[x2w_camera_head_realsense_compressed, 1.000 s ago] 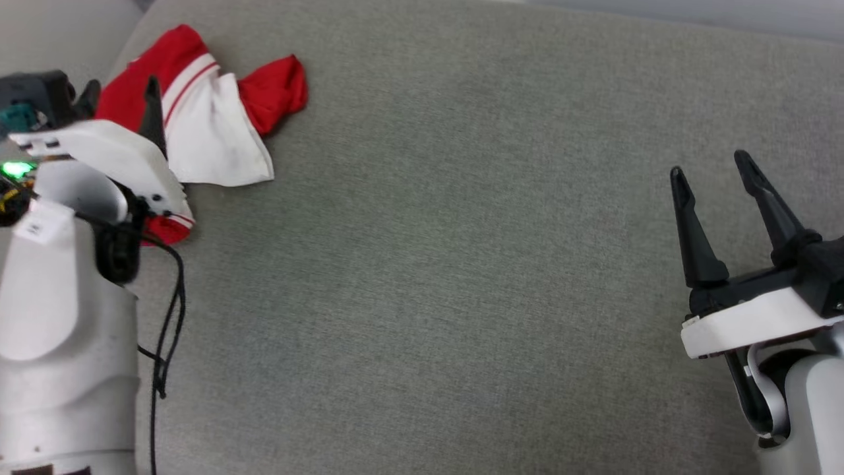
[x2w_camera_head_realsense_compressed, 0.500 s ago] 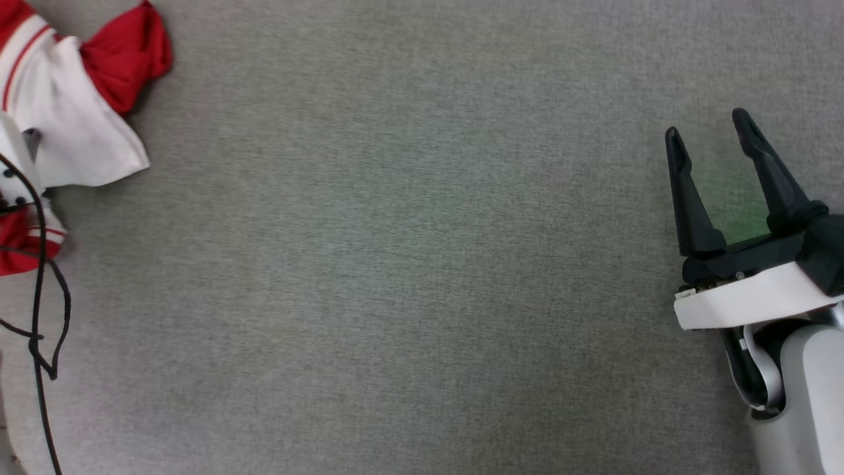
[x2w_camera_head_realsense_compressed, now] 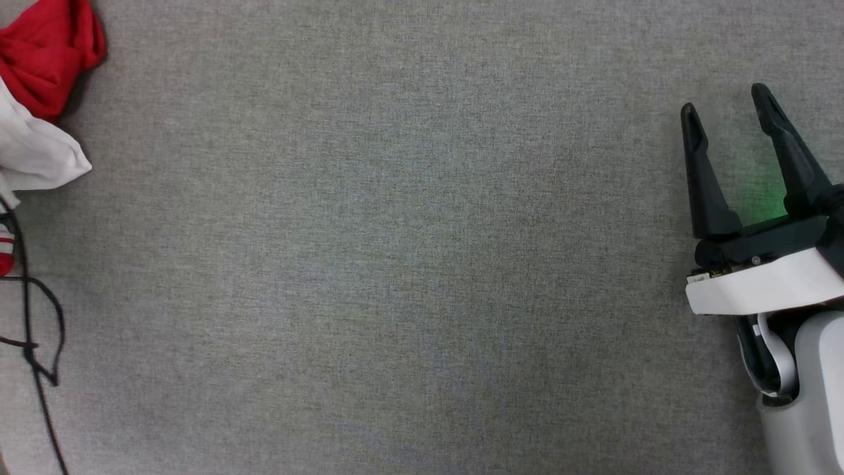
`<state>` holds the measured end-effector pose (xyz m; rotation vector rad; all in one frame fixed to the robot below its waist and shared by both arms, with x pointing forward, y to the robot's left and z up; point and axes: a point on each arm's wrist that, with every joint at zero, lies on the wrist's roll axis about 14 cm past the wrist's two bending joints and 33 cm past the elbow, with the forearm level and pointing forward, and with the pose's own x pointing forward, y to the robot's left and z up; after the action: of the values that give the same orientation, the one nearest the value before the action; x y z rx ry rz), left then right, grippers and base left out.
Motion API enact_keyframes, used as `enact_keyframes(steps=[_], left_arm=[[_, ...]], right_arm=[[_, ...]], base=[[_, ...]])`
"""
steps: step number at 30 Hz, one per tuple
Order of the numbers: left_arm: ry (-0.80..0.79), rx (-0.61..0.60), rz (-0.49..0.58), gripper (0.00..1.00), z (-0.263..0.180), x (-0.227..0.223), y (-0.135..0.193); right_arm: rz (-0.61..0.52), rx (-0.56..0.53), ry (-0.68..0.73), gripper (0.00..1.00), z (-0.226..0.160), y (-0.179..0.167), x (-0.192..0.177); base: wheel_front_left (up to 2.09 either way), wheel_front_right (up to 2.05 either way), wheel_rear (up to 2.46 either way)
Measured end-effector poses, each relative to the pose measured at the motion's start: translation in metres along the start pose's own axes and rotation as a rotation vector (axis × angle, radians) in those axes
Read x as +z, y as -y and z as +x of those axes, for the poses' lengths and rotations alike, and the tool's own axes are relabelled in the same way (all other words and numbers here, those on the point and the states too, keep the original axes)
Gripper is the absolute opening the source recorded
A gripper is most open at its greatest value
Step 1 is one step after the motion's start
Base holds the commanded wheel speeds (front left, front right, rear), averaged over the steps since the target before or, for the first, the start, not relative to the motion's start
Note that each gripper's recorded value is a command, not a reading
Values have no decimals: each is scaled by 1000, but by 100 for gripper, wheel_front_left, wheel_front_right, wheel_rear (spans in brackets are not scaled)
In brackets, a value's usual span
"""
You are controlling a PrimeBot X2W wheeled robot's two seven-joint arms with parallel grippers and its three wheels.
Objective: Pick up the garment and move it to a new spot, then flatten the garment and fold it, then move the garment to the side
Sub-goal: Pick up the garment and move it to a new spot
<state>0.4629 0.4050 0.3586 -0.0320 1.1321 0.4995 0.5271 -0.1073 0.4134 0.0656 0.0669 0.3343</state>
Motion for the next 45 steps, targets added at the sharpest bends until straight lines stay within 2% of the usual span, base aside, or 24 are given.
enact_keyframes(steps=[3,8,14,16,17,18,24,31,38,45], left_arm=[[49,6,-8,0,-4,2,-1],[245,51,-35,0,-26,27,-18],[558,72,-84,0,-78,70,-36],[704,69,-102,0,-107,85,-46],[849,60,-124,0,-138,97,-55],[898,55,-123,0,-149,100,-56],[1093,12,-165,0,-197,100,-63],[1243,-76,-215,0,-238,89,-59],[1340,-251,-198,0,-271,82,0],[1407,-480,-146,0,-309,78,82]], right_arm=[[-7,3,17,100,1,-1,8],[-20,8,41,100,-3,-5,25],[-13,11,70,100,-13,-17,47],[-9,22,92,100,-17,-27,60],[-4,27,110,100,-24,-35,73],[-2,27,119,100,-26,-37,77],[6,31,166,100,-43,-52,104],[-5,17,197,100,-69,-59,124],[-24,-41,207,100,-100,-47,135],[-26,-144,219,100,-136,-18,142]], base=[[0,0,0],[0,0,0],[0,0,0],[0,0,0],[0,0,0],[0,0,0],[0,0,0],[0,0,0],[0,0,0],[0,0,0]])
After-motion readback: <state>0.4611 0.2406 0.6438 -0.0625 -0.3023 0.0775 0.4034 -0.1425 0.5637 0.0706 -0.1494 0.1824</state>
